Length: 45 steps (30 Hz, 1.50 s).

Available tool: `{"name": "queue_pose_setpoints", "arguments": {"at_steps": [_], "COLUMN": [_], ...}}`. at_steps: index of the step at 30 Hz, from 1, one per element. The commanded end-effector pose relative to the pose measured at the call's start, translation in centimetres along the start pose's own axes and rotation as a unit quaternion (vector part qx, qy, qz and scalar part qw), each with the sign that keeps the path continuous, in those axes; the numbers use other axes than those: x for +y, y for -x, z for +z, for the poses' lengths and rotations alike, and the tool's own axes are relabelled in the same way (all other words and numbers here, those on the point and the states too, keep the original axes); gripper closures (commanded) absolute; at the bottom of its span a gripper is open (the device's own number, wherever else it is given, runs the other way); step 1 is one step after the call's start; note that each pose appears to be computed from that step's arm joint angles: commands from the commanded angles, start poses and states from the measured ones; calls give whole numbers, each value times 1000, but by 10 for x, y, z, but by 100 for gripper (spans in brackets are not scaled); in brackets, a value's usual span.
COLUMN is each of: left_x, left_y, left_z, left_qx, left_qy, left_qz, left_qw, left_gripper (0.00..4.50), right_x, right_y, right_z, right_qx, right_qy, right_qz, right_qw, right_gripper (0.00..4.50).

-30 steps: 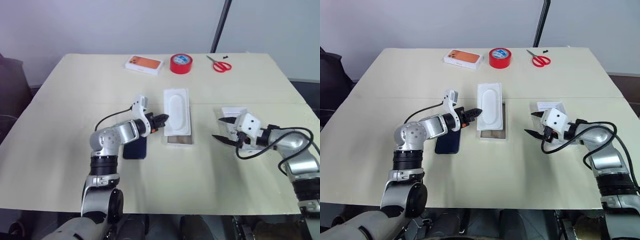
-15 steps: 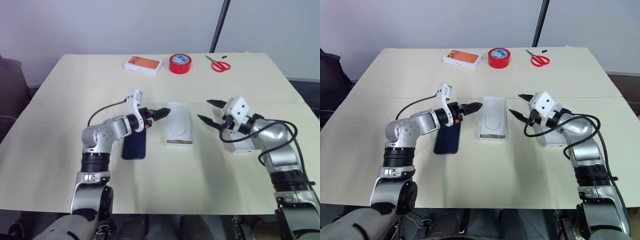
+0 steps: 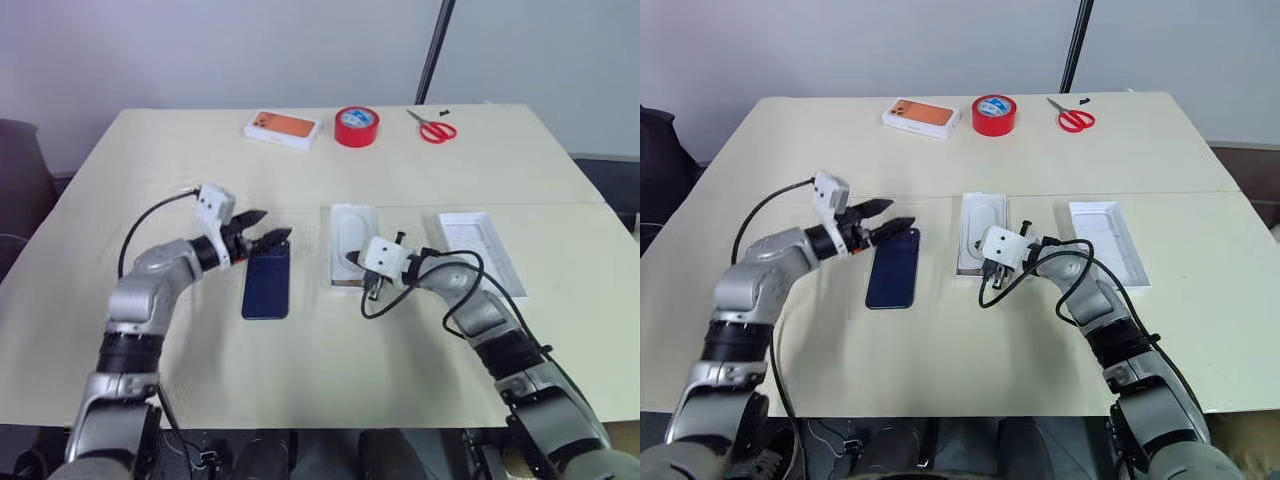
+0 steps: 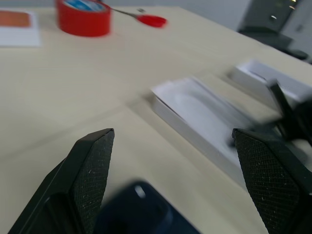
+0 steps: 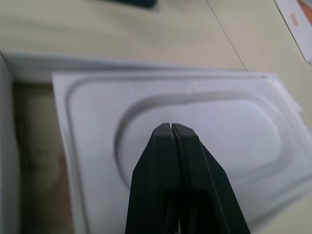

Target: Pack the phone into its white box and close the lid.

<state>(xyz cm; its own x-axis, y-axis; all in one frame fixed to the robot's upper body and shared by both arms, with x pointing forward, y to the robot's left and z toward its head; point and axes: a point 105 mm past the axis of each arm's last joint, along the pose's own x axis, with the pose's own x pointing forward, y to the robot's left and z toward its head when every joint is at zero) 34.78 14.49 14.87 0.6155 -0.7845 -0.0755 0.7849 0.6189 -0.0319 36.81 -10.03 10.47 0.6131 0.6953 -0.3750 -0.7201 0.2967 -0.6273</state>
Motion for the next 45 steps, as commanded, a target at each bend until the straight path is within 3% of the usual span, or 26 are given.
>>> {"name": "queue_pose_setpoints", "arguments": {"at_steps": [1,11,17,24,29,33,35,41,43,45], "left_x": [-7,-4,-7,-5,-1,11,13,25,25,19], "left_y": [10,4,4,9,11,37,49,69,71,72], "left_z": [3,5,8,11,10,-10,-16,-13,-10,-21], "left_qx": [19,-1,-12,-11,-7,35,52,47,35,73], "left_qy": [-82,-94,-80,-73,-76,-41,-6,91,142,183], "left_qz": [-31,-8,-4,-6,3,35,44,80,83,77], "left_qw": [996,996,997,997,997,998,998,992,986,977], "left_gripper": [43,43,43,43,43,43,43,43,43,43], "right_x": [14,31,11,-16,-21,6,5,-38,-41,-34], "right_y": [2,12,10,11,-8,-20,-21,-15,-11,-9], "right_z": [5,26,18,30,2,-12,-2,52,73,98], "right_qx": [-9,-43,-33,-55,16,59,36,-72,-116,-163], "right_qy": [-24,-51,-36,-40,12,98,90,26,17,6], "right_qz": [56,153,96,55,10,60,60,-34,-31,-10], "right_qw": [998,986,994,996,1000,992,993,996,993,987], "right_gripper": [444,444,444,444,444,444,444,444,444,444]}}
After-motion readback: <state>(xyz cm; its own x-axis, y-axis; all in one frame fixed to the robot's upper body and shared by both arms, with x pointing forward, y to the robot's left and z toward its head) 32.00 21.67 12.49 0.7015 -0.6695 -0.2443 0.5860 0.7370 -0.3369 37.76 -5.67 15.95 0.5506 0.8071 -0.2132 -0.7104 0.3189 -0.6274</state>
